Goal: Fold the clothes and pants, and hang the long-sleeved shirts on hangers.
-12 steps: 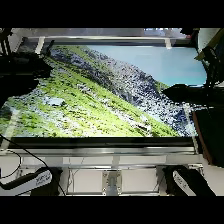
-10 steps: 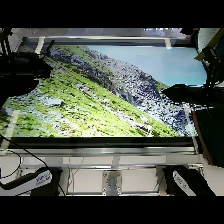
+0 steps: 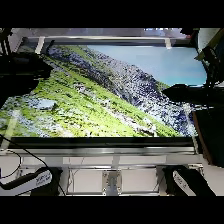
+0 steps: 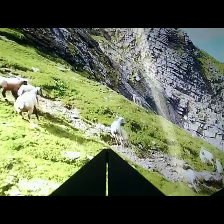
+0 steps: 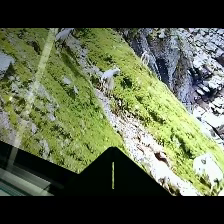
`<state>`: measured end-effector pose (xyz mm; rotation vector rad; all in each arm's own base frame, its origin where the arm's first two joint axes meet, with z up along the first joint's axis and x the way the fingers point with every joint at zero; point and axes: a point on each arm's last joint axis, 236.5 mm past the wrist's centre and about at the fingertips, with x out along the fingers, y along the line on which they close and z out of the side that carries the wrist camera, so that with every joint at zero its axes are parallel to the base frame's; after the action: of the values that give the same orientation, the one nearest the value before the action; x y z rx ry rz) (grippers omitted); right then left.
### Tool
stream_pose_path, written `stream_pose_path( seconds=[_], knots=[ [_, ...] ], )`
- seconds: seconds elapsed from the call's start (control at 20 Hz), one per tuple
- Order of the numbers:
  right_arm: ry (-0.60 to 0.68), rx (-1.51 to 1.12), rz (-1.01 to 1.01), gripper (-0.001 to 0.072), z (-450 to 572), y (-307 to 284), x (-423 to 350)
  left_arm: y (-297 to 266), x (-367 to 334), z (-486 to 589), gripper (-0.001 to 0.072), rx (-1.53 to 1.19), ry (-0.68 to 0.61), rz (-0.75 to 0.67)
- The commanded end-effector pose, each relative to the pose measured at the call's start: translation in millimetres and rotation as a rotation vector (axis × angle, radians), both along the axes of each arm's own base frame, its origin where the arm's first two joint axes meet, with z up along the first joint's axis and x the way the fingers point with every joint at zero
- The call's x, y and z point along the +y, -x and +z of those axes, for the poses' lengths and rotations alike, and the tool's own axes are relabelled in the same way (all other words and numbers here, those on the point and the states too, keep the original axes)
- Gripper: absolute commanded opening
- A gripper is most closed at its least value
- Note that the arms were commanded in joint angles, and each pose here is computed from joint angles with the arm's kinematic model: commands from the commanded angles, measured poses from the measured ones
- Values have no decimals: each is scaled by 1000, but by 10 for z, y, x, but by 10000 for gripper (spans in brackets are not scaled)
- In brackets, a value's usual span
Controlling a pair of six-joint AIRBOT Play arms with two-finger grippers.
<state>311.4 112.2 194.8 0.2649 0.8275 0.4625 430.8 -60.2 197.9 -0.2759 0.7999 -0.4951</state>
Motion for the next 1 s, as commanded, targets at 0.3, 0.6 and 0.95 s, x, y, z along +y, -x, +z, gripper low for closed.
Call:
stream_pose_path(
  seconds=[0.3, 0.6, 0.95],
  knots=[
    [-43, -250, -144, 45, 457, -484, -177, -435, 325, 116, 16, -131, 3, 153],
    [-54, -267, -154, 45, 499, -513, -184, -793, 1973, 194, 15, -306, -165, 561],
    [-109, -239, -199, 407, 512, -524, -190, -103, 2875, -1402, 714, 315, 157, 809]
  ],
)
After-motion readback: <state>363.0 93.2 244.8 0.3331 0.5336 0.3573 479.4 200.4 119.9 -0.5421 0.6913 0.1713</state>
